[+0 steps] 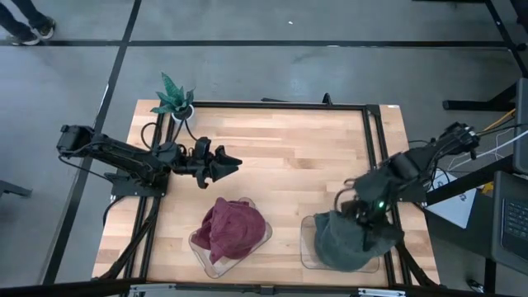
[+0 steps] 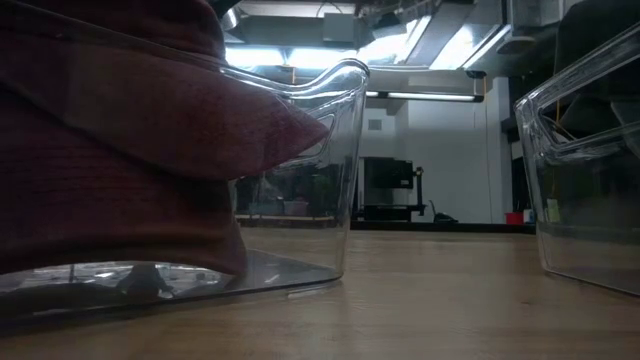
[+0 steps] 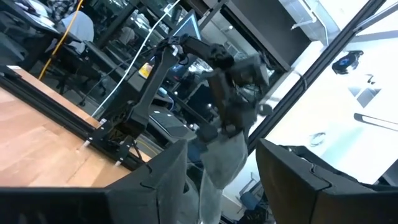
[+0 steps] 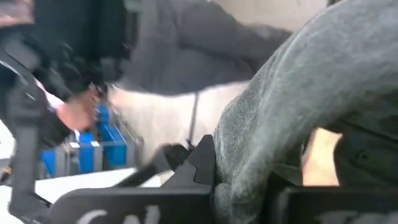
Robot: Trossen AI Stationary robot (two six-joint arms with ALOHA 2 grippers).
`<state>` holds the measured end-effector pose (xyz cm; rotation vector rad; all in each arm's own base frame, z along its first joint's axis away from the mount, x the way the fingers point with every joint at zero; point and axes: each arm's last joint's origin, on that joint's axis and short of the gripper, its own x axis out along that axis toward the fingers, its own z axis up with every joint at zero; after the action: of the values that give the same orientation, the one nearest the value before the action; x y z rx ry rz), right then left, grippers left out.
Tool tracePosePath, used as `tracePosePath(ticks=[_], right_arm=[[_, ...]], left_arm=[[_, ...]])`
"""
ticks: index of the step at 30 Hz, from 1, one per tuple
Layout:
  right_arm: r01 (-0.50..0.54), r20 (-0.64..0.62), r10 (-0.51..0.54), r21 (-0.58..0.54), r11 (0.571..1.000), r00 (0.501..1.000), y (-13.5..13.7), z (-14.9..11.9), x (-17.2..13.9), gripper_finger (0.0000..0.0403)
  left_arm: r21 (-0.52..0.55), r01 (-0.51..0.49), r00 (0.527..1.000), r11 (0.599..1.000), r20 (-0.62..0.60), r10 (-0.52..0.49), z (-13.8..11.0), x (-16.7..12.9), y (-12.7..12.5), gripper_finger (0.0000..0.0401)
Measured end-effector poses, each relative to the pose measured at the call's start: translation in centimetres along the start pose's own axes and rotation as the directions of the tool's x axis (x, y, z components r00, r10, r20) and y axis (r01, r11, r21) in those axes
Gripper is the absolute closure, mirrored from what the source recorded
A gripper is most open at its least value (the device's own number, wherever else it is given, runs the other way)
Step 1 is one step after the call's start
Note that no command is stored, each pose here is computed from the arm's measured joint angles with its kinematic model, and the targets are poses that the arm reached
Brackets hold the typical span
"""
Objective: Pick & Place hat
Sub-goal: Put the gray cap into the right transparent bin
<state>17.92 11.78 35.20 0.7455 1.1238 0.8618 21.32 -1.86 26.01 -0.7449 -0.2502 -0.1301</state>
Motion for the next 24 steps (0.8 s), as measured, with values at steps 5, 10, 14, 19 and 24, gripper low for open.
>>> tracePosePath(ticks=[5, 10, 14, 19, 24], right_arm=[[0.058, -0.085, -0.061, -0.038, 0.998, 0.994, -1.1, 0.3, 2.2, 0.0397], [0.188, -0.106, -0.192, -0.048, 0.981, 0.976, -2.3, -0.1, 2.4, 0.0397], [0.286, -0.084, -0.291, -0.062, 0.956, 0.953, -2.8, -0.3, 2.3, 0.0396], [0.393, -0.112, -0.397, -0.059, 0.918, 0.911, -3.4, -0.9, 2.0, 0.0396], [0.472, -0.169, -0.471, -0.035, 0.881, 0.866, -4.1, -1.6, 1.3, 0.0395]], left_arm=[[-0.001, -0.020, 1.000, 1.000, 0.018, 0.020, 0.0, 0.0, 0.0, 0.0216], [-0.001, -0.022, 1.000, 1.000, 0.019, 0.022, 0.0, 0.0, 0.0, 0.0214], [-0.001, -0.022, 1.000, 1.000, 0.019, 0.022, 0.0, 0.0, 0.0, 0.0216], [-0.001, -0.022, 1.000, 1.000, 0.019, 0.022, 0.0, 0.0, 0.0, 0.0215], [-0.001, -0.022, 1.000, 1.000, 0.019, 0.022, 0.0, 0.0, 0.0, 0.0216]])
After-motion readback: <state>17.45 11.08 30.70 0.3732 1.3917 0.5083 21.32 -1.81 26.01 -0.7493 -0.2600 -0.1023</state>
